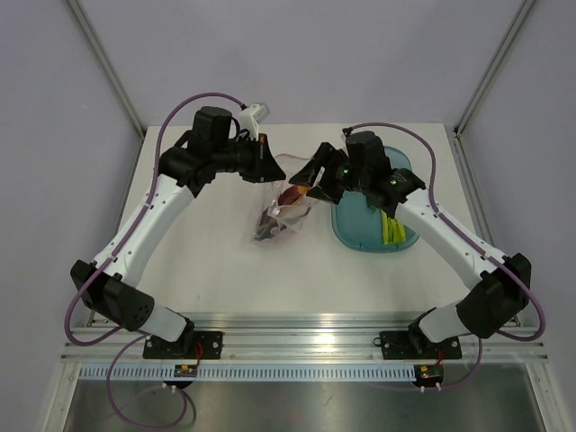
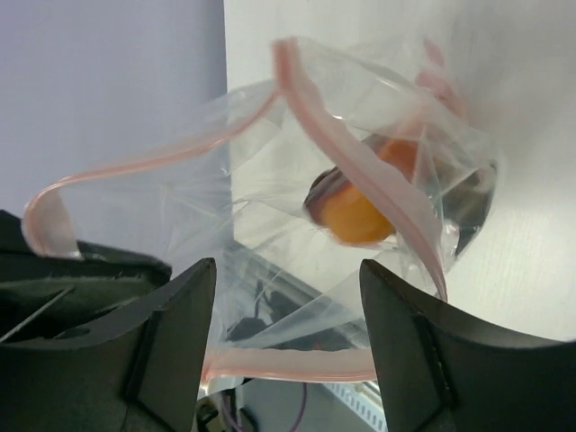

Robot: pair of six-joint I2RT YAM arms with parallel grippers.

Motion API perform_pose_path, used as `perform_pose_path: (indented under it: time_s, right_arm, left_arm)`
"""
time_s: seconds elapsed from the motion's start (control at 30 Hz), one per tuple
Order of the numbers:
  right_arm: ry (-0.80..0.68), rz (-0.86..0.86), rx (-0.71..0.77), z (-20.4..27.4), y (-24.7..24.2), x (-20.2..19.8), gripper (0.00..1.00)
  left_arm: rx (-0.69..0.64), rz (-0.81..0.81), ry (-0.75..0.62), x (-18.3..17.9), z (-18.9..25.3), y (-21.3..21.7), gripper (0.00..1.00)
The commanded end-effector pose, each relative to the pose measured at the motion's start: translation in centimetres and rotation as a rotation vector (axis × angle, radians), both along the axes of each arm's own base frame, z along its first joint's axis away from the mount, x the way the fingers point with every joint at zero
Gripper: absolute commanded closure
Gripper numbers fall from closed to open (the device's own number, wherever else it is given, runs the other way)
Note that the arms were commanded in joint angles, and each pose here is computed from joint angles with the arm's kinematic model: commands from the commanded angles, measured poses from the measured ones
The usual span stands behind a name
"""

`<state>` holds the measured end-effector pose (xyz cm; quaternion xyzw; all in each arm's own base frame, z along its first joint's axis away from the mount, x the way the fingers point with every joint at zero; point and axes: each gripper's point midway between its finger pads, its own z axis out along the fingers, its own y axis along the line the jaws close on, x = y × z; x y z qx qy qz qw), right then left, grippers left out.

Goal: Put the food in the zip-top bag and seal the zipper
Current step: Place the fake food in the zipper food storage bag.

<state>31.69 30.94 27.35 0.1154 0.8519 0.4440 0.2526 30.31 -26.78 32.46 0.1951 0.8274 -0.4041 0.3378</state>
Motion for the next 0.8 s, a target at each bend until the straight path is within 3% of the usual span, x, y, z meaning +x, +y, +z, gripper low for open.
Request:
perform_pose_path:
  time_s: [0.0,0.13,0.33,0.47,0.6,0.77]
  right_arm:
    - [-0.182,-0.007,-0.036,5.8,-2.5,-1.1,0.28]
    - [-0.26,-0.065,-0.129,7.5,-5.7,-2.4,0.28]
    - [-0.334,-0.321,-0.366,6.2,-15.1,-2.3,0.36]
    - [-0.305,-0.479,-0.676,2.3,-22.2,-0.9,0.37]
    - [-0.161,-0.426,-0.94,-3.6,-25.1,1.0,0.36]
    - [-0.084,-0.311,-0.995,-7.8,-25.1,3.6,0.25]
  left_arm:
    - [-0.037,0.028,-0.057,1.0,1.7,0.0,1.0]
    - [-0.019,0.068,-0.041,1.7,1.3,0.4,1.0]
    - [0.032,0.142,0.005,3.0,-0.5,1.5,1.0]
    - [0.034,0.149,0.016,3.2,-0.7,1.5,1.0]
    - [0.059,0.173,-0.003,3.7,-0.2,2.0,1.0]
    - [0.046,0.207,-0.048,4.4,2.1,2.3,1.0]
